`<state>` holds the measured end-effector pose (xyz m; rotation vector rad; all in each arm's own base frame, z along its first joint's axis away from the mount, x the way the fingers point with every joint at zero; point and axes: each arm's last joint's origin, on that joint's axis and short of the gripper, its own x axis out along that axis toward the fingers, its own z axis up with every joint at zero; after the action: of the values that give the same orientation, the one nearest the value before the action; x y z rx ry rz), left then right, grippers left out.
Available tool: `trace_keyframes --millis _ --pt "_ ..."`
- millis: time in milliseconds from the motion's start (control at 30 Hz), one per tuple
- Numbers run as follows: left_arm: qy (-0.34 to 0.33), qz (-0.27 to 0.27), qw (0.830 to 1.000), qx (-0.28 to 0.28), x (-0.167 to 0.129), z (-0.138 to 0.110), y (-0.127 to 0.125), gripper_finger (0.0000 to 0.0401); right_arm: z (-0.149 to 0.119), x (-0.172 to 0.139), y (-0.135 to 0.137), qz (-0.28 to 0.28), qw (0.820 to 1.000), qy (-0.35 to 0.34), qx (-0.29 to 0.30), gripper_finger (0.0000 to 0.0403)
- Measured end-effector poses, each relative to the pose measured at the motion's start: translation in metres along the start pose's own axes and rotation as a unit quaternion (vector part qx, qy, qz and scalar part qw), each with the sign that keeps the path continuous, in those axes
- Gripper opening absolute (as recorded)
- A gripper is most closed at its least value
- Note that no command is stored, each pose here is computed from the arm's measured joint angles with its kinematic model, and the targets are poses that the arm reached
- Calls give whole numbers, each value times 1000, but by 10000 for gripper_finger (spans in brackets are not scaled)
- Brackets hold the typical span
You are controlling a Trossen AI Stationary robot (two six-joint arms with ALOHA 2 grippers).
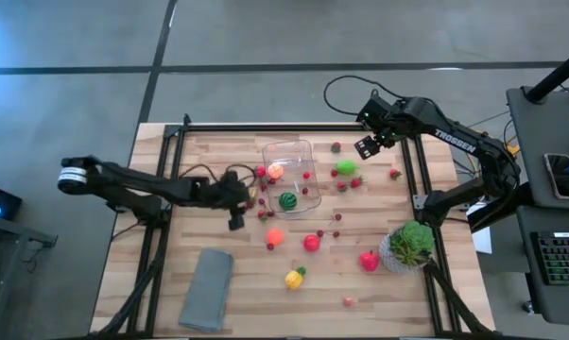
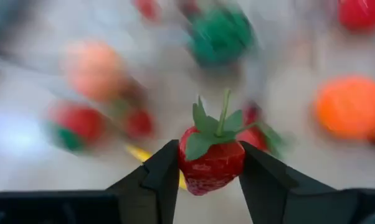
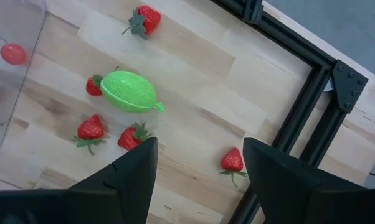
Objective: Pick and placing Produce into tupperware
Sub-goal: Put the red strawberry into the transparent container
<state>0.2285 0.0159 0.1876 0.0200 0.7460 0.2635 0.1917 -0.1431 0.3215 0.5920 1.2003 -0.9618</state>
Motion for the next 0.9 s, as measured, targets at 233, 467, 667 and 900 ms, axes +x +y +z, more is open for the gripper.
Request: trace_keyframes --millis 233,467,667,900 --pt "-171 32 984 39 -22 59 35 131 0 0 0 -1 1000 2 -3 228" --pt "-141 15 990 13 33 98 58 132 -1 0 -1 -4 1000 5 -9 228" --pt "-41 -5 999 -18 63 120 57 179 -16 2 -7 -59 994 77 -47 231" --pt "57 -9 998 -9 73 120 57 287 -31 23 -12 -89 982 150 -71 267"
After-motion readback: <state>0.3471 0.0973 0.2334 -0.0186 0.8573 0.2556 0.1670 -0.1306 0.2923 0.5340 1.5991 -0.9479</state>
